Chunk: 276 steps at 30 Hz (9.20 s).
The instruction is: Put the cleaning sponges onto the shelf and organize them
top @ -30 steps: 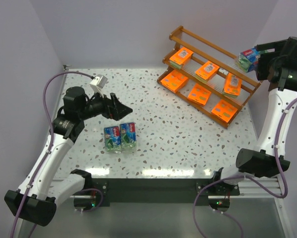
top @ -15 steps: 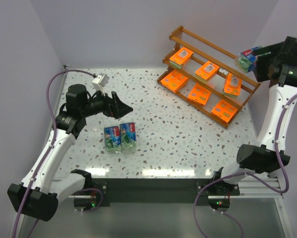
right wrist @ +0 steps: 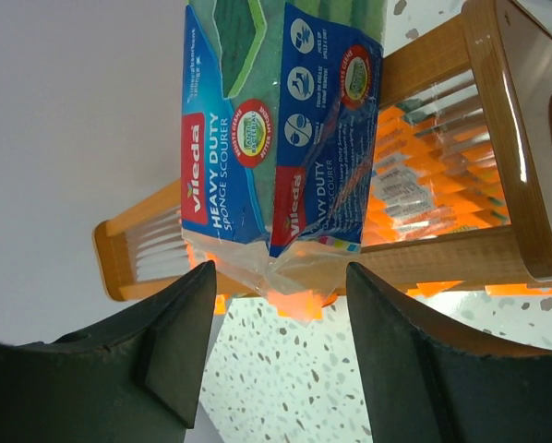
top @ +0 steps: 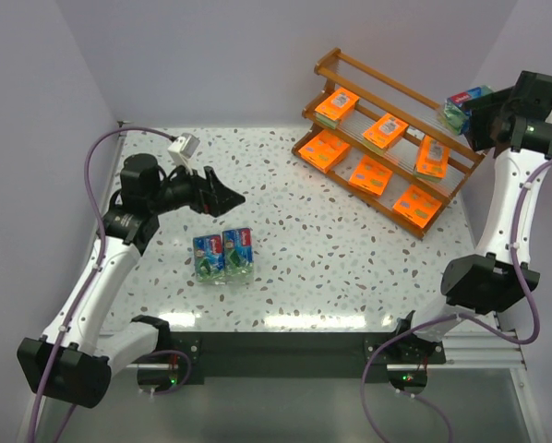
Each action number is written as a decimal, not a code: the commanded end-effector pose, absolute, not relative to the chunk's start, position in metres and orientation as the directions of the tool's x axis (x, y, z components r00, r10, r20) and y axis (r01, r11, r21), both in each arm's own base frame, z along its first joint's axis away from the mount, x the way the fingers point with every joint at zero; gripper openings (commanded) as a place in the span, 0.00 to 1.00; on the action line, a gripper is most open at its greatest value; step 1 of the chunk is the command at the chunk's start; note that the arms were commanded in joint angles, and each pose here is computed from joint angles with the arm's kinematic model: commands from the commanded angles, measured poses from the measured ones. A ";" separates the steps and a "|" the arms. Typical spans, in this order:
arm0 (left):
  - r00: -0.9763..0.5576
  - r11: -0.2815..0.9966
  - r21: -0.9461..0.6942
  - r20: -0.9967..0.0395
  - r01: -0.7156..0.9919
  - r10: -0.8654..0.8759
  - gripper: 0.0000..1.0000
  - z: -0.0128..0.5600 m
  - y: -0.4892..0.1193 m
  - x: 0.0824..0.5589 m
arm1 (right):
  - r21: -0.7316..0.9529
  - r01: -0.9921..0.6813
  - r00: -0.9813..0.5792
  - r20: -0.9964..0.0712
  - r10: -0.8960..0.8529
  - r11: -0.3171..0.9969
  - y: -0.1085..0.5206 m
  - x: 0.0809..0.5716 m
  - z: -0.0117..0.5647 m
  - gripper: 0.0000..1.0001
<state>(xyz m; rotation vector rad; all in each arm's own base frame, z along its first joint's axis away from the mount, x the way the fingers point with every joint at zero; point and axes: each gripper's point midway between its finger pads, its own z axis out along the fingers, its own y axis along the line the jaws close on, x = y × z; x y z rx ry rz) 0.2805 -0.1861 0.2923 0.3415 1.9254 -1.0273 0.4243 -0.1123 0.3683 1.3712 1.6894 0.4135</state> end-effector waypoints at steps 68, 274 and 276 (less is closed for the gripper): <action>-0.539 0.581 -0.559 -0.810 0.591 -0.230 1.00 0.298 -0.186 0.278 | 0.754 0.481 -0.089 -0.465 0.881 0.447 -0.103 0.376 0.379 0.36; -0.482 0.868 -0.488 -0.742 -0.088 -0.466 1.00 0.236 -0.058 0.252 | 0.798 -0.271 -0.405 -0.602 0.688 0.538 0.210 0.472 0.492 0.00; -0.484 0.868 -0.490 -0.741 -0.084 -0.466 1.00 0.235 -0.059 0.253 | 0.802 -0.231 -0.365 -0.596 0.715 0.550 0.179 0.494 0.491 0.00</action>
